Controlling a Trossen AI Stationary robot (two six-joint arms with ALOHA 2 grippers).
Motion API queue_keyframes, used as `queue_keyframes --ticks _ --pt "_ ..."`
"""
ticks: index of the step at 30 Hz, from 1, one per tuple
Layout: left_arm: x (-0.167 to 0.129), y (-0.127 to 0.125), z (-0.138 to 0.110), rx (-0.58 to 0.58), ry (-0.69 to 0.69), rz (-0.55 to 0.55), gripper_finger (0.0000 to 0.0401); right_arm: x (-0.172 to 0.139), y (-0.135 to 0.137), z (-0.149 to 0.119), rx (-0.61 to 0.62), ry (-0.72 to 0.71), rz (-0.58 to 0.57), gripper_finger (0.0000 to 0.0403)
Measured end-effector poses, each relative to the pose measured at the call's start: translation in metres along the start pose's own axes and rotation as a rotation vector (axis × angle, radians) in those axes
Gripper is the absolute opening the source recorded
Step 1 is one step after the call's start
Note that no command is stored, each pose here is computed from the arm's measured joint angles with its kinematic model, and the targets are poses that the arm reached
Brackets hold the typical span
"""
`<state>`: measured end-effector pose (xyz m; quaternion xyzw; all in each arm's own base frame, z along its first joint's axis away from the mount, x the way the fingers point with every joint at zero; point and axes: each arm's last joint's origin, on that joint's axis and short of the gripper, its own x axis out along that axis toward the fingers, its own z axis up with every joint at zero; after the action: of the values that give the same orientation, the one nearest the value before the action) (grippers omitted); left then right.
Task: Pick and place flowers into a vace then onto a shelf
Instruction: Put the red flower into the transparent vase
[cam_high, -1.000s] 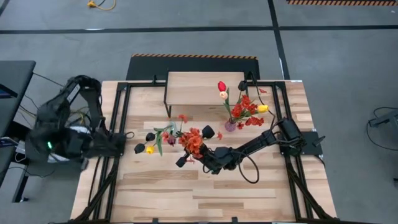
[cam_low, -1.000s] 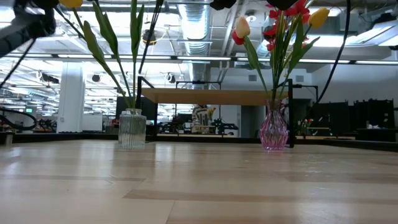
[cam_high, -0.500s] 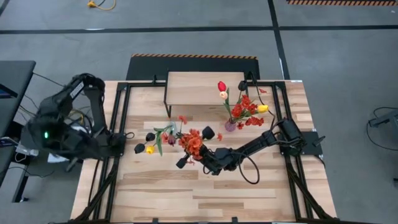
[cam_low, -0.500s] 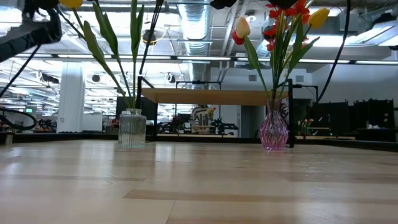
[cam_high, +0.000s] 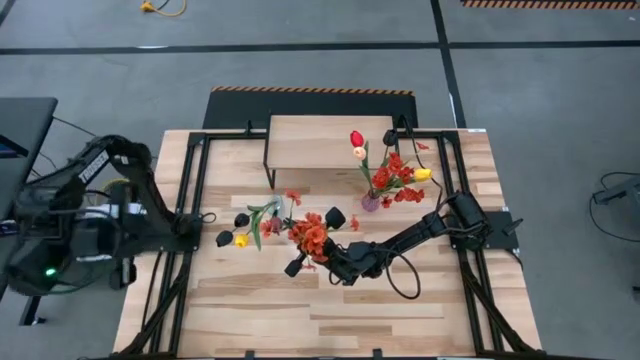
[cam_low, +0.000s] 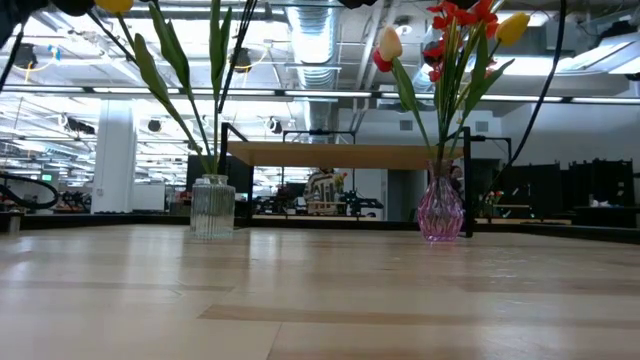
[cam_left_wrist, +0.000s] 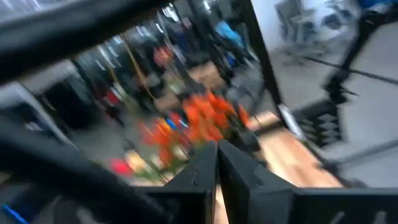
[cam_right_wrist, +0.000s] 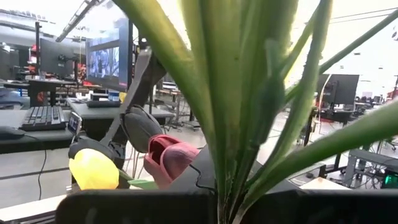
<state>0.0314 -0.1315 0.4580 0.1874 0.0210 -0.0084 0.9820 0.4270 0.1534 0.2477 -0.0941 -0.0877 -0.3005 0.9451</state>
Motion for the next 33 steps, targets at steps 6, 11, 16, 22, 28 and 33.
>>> queue_keyframes --ticks 6,11,16,22,28,33 --pt "0.003 0.007 0.024 0.167 -0.016 0.071 0.0 -0.008 0.007 0.001 0.011 -0.003 0.051 0.0003" --pt "0.015 0.015 0.022 0.116 0.024 0.158 0.0 -0.019 0.015 0.002 0.029 0.012 0.08 0.0003" --pt "0.039 0.021 0.019 0.109 0.102 0.325 0.0 -0.033 0.025 0.004 0.062 0.031 0.123 0.0004" --pt "0.077 0.035 0.008 0.197 0.257 0.581 0.0 -0.054 0.037 0.006 0.093 0.055 0.183 0.0004" --pt "0.103 0.055 -0.007 0.176 0.477 0.615 0.0 -0.077 0.049 0.009 0.111 0.077 0.245 0.0004" --pt "0.084 0.079 -0.013 0.106 0.609 0.359 0.0 -0.092 0.055 0.011 0.118 0.085 0.287 0.0004"
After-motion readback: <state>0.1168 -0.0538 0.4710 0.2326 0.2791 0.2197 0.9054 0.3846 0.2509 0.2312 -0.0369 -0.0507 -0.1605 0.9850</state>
